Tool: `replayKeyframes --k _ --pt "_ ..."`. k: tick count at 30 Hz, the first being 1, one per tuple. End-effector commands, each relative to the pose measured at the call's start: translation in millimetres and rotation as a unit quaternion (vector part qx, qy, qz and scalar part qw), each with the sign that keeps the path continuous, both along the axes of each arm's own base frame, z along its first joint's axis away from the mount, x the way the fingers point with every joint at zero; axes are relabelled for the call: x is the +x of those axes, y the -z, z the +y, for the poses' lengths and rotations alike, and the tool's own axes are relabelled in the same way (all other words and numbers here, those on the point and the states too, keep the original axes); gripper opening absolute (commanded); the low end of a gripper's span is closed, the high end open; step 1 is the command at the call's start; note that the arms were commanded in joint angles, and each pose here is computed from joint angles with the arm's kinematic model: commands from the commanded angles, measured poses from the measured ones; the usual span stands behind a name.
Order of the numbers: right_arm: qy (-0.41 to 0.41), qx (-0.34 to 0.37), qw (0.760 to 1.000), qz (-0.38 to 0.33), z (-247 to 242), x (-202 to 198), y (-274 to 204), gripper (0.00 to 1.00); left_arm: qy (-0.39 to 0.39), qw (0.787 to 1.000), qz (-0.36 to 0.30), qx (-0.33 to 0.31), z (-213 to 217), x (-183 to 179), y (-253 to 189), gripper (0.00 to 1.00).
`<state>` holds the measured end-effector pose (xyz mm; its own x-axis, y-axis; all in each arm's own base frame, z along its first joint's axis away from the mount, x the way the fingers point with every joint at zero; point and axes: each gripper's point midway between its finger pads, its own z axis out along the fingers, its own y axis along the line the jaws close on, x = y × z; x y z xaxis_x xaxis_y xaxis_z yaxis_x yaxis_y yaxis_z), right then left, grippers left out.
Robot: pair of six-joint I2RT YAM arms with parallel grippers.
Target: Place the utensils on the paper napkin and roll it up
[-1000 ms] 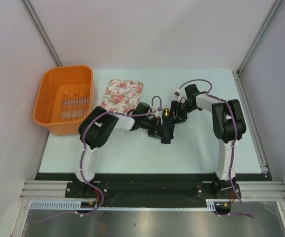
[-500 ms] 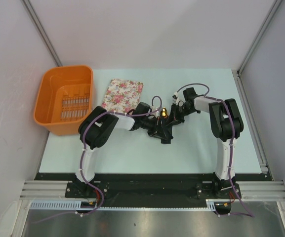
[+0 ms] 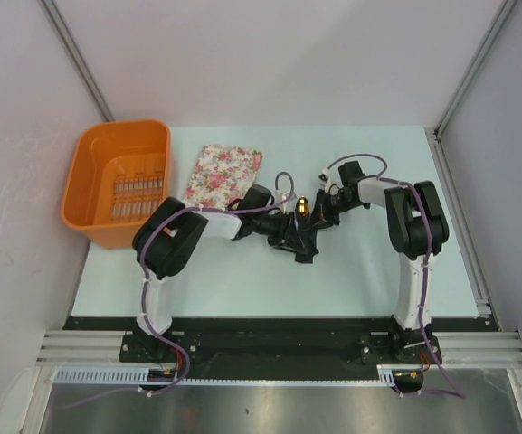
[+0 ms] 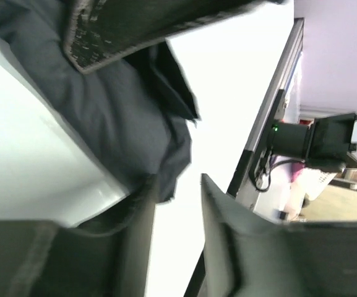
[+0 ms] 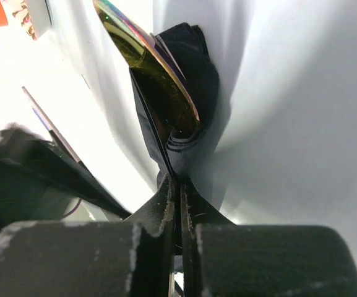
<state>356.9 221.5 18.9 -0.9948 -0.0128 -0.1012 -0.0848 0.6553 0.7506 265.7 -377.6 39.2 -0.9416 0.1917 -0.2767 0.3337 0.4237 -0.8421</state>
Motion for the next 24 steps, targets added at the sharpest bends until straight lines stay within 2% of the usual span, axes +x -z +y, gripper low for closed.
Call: replayKeyframes --k 1,3,6,11,15,19,24 --pt "0.017 -0.009 0.998 -0.056 -7 16 -25 0.0 0.003 0.995 -0.099 -0.019 11 17 -54 0.45" --pt "0.018 -0.003 0.998 -0.066 -6 17 -33 0.0 0.002 0.993 -0.118 -0.014 22 21 -67 0.48" --pt "0.019 0.006 0.997 -0.074 -4 17 -40 0.0 -0.011 0.99 -0.14 -0.008 40 25 -77 0.59" --pt "0.01 0.023 0.995 -0.095 4 16 -58 0.0 -0.035 0.982 -0.187 -0.008 68 36 -90 0.66" --pt "0.0 0.041 0.992 -0.122 13 13 -86 0.0 -0.047 0.971 -0.233 -0.036 83 42 -114 0.67" --pt "-0.022 0.061 0.983 -0.169 26 4 -131 0.0 -0.028 0.953 -0.296 -0.06 92 33 -149 0.68" --pt "-0.049 0.08 0.971 -0.22 43 -12 -186 0.0 0.0 0.944 -0.317 -0.086 97 8 -182 0.67"
